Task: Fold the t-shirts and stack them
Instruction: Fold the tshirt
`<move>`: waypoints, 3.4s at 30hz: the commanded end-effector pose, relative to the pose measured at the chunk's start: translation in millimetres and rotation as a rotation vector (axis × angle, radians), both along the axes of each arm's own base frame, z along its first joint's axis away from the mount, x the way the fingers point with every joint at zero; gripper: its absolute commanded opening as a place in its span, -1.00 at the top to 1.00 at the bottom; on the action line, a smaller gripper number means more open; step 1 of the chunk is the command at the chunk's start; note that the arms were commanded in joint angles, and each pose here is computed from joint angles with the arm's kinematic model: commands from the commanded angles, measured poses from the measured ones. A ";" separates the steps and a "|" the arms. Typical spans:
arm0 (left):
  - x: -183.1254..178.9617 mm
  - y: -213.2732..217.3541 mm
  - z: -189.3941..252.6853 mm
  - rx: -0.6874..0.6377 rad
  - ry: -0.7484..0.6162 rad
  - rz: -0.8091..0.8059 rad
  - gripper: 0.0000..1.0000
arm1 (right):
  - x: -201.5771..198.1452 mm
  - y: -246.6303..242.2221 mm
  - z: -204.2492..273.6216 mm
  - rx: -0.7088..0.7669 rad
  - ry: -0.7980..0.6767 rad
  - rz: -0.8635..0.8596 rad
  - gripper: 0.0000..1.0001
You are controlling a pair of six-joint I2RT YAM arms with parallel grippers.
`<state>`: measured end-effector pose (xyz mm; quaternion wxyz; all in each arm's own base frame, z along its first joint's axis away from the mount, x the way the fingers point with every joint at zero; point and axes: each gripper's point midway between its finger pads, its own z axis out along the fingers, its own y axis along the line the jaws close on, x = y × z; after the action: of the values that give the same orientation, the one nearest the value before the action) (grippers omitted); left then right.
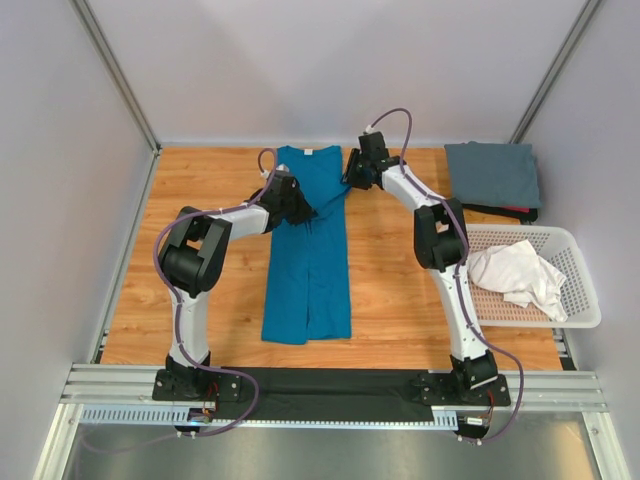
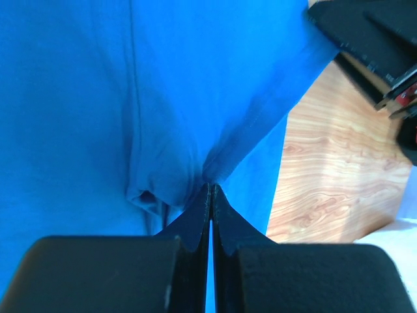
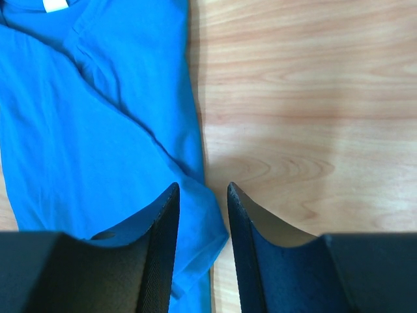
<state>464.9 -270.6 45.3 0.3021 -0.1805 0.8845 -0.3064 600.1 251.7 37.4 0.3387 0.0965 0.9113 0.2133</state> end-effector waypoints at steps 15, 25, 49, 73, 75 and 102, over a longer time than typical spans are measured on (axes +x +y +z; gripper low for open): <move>12.8 -3.9 37.7 -0.082 -0.096 0.010 1.00 | -2.1 15.4 56.5 0.118 -0.043 -0.008 0.97; 7.7 7.7 35.6 -0.059 -0.091 0.030 1.00 | 12.4 41.2 72.8 0.188 -0.116 0.017 0.99; -4.2 23.5 53.6 0.004 -0.092 0.042 -0.05 | 21.7 84.3 93.1 0.145 -0.278 0.157 -0.51; -186.5 98.7 55.1 0.172 0.147 -0.065 -0.18 | -231.6 -3.0 100.6 0.130 0.080 0.141 -0.88; -216.0 96.9 50.5 0.107 0.179 -0.096 -0.18 | -276.5 -6.7 69.2 0.139 0.177 0.140 -0.85; -345.9 133.6 -23.7 0.049 0.334 -0.097 -0.01 | -468.0 12.6 -9.3 0.125 0.522 0.269 -0.04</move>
<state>128.2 -140.5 32.9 0.1583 -0.1721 0.9320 -0.2770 133.5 263.0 27.9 0.0499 0.0304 0.9596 0.2753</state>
